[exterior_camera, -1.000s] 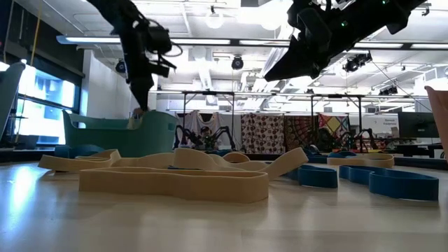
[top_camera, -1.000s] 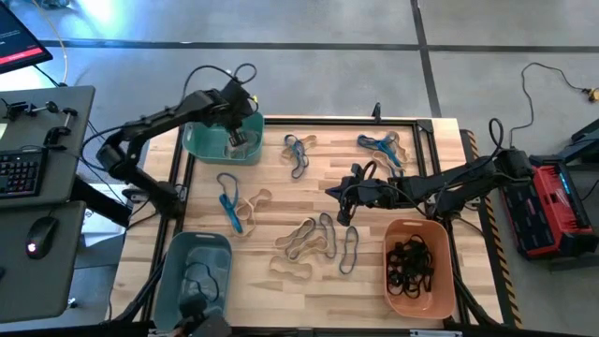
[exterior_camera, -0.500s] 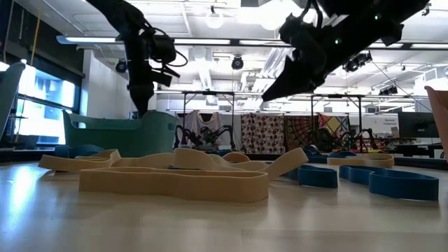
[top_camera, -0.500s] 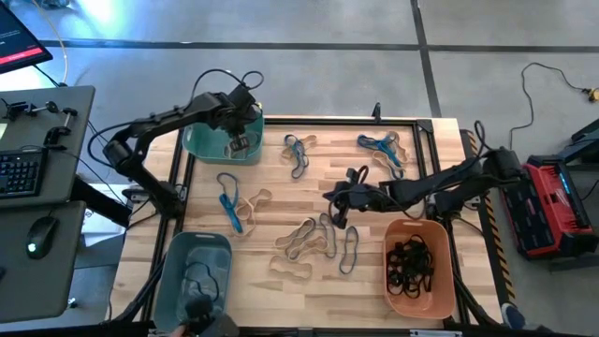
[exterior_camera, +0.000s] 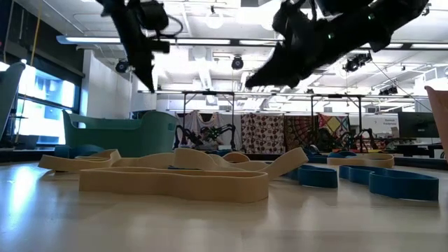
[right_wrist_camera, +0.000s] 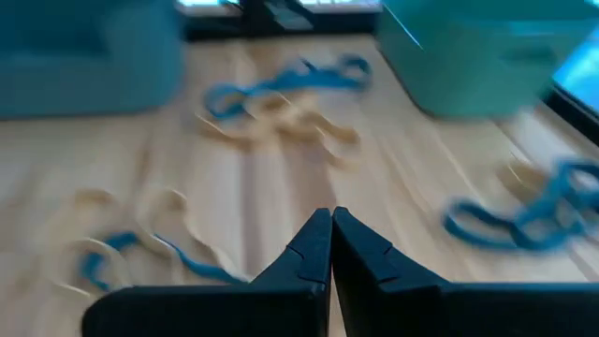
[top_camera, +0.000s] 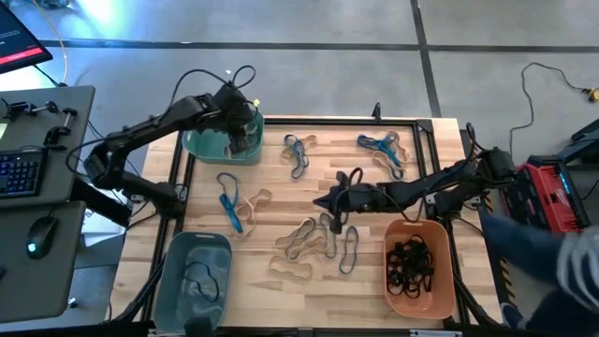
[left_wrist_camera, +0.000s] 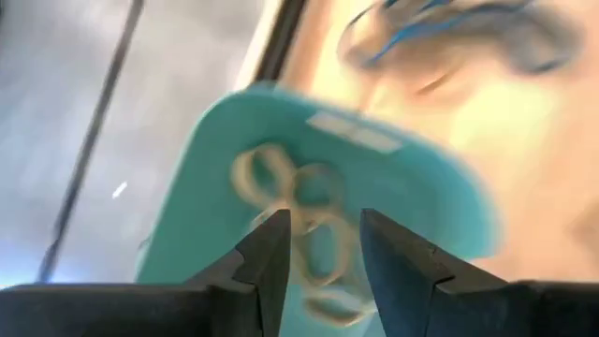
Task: Sort rubber bands into baskets
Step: Put the brown rubber band into the green bin
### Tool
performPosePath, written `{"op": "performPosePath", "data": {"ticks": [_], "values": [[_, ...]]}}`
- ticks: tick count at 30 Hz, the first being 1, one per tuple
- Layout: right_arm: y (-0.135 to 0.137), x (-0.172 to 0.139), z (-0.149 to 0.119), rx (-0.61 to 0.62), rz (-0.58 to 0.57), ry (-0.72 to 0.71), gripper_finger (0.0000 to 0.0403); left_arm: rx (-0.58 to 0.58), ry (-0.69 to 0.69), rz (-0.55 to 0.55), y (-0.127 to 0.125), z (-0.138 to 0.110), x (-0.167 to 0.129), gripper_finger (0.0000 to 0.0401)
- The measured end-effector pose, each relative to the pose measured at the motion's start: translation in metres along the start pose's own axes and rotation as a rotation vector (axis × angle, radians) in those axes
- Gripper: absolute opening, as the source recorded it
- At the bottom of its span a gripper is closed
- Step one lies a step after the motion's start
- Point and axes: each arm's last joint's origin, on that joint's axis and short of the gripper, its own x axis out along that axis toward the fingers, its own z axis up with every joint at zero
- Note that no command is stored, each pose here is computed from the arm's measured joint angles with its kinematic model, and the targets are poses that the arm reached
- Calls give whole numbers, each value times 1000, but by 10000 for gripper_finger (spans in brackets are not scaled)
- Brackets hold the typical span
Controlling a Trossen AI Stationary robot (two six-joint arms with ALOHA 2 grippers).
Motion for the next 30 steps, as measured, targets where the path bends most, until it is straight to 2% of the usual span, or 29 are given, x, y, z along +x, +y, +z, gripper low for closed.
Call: {"op": "performPosePath", "data": {"ticks": [4, 10, 22, 30], "values": [[-1, 1, 8, -39, 78, -70, 0, 41, -122, -120, -17, 4, -21, 124], [-5, 1, 9, -40, 72, -80, 0, 140, -180, -214, -53, 12, -37, 124], [6, -1, 8, -30, 110, -77, 0, 229, -185, -355, -118, 15, -53, 124], [7, -1, 7, -31, 112, -74, 0, 445, -79, -409, -154, -12, -33, 124]]}}
